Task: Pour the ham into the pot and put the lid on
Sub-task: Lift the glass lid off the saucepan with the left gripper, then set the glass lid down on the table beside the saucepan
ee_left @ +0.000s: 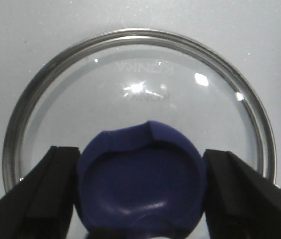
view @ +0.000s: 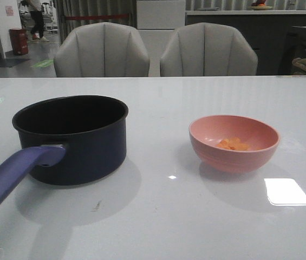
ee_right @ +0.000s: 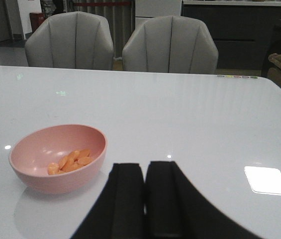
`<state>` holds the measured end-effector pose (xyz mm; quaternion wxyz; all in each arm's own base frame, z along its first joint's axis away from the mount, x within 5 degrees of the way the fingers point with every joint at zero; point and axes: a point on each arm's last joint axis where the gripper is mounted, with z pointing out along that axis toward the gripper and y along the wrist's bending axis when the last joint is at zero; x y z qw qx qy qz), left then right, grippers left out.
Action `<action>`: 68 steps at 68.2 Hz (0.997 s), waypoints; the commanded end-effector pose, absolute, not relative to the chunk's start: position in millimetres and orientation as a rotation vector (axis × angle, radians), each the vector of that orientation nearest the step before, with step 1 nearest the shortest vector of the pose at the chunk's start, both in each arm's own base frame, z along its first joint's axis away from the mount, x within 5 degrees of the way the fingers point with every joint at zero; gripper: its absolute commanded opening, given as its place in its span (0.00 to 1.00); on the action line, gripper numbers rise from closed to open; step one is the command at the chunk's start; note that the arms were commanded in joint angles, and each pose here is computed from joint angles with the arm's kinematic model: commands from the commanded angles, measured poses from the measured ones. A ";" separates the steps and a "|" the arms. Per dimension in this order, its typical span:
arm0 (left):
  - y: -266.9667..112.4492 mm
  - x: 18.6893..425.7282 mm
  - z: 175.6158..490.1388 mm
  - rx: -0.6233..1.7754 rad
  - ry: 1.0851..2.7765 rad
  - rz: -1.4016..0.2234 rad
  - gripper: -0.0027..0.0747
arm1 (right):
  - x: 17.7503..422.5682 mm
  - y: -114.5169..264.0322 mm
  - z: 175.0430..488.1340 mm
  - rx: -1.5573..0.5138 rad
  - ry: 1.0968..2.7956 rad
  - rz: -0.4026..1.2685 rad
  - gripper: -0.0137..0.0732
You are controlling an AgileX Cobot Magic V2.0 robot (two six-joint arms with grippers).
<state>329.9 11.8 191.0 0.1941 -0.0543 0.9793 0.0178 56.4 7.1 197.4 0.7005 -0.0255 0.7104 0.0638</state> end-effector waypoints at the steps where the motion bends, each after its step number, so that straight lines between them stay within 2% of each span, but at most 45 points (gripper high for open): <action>1: 11.7 334.3 209.2 -0.157 2.659 0.036 0.54 | 54.1 6.8 208.3 -0.057 1.468 0.140 0.33; 9: 11.5 334.4 206.7 -0.161 2.672 0.033 0.70 | 54.1 6.8 208.3 -0.057 1.468 0.140 0.33; 15: 11.5 334.3 206.0 -0.162 2.676 0.034 0.78 | 54.1 6.8 208.3 -0.057 1.468 0.140 0.33; 28: 11.8 338.0 218.8 -0.165 2.668 0.036 0.77 | 54.1 6.8 208.3 -0.057 1.468 0.140 0.33; 43: 8.0 326.5 266.6 -0.148 2.546 0.026 0.77 | 54.1 6.8 208.3 -0.057 1.468 0.140 0.33; 57: -16.7 286.7 326.7 -0.034 2.352 -0.024 0.77 | 54.1 6.8 208.3 -0.057 1.468 0.140 0.33; 68: -31.3 247.6 353.6 0.042 2.216 -0.076 0.77 | 54.1 6.8 208.3 -0.057 1.468 0.140 0.33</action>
